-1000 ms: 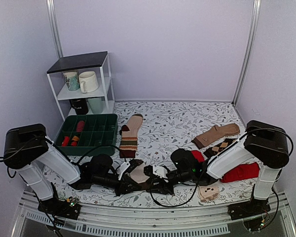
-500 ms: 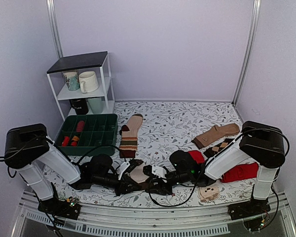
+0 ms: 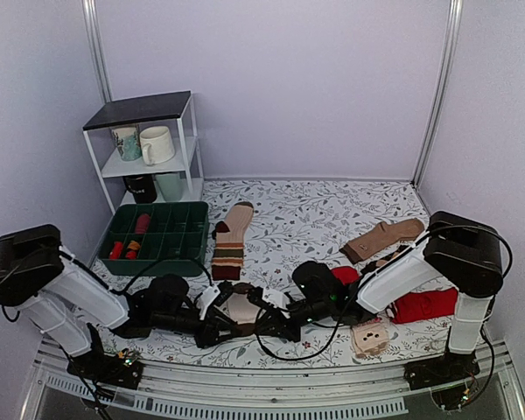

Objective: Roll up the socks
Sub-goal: Roll a pair of socks at the center of the board.

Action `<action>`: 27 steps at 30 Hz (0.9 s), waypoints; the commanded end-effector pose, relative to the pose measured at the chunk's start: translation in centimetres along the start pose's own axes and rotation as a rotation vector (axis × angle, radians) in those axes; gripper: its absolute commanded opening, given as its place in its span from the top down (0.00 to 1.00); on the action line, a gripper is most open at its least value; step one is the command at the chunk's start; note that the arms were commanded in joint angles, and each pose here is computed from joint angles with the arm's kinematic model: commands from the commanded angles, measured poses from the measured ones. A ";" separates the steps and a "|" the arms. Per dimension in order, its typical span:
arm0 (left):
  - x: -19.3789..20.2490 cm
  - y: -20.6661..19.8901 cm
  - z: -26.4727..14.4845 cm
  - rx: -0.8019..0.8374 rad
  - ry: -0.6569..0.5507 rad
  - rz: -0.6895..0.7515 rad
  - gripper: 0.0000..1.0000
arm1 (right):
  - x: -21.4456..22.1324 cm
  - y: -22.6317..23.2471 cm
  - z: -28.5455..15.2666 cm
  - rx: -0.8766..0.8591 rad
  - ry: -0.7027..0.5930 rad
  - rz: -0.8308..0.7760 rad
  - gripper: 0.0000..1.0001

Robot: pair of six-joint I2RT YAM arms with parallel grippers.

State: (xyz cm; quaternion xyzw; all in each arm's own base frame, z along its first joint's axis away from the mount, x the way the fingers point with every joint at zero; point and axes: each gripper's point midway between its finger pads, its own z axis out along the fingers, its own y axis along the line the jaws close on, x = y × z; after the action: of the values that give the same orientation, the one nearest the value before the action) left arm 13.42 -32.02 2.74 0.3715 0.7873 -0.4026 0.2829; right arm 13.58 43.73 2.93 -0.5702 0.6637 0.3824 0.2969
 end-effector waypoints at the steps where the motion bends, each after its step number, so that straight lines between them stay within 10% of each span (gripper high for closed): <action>1: -0.3 1.0 -2.2 -0.105 -0.047 0.118 0.65 | 8.7 1.8 0.3 -0.109 0.335 0.272 0.93; 8: -2.8 -0.9 -4.2 -0.140 -0.217 0.356 0.60 | 9.9 1.8 0.2 -0.176 0.523 0.509 0.93; 27: -0.9 -1.5 -0.8 -0.159 -0.117 0.486 0.55 | 11.2 1.0 -1.1 -0.148 0.717 0.764 0.91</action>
State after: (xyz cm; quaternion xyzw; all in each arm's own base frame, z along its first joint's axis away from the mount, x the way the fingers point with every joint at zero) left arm 12.64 -31.19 3.31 0.4945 0.7074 -0.2784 0.4213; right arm 13.96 44.40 2.27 -0.4638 0.7764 0.4267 -0.0036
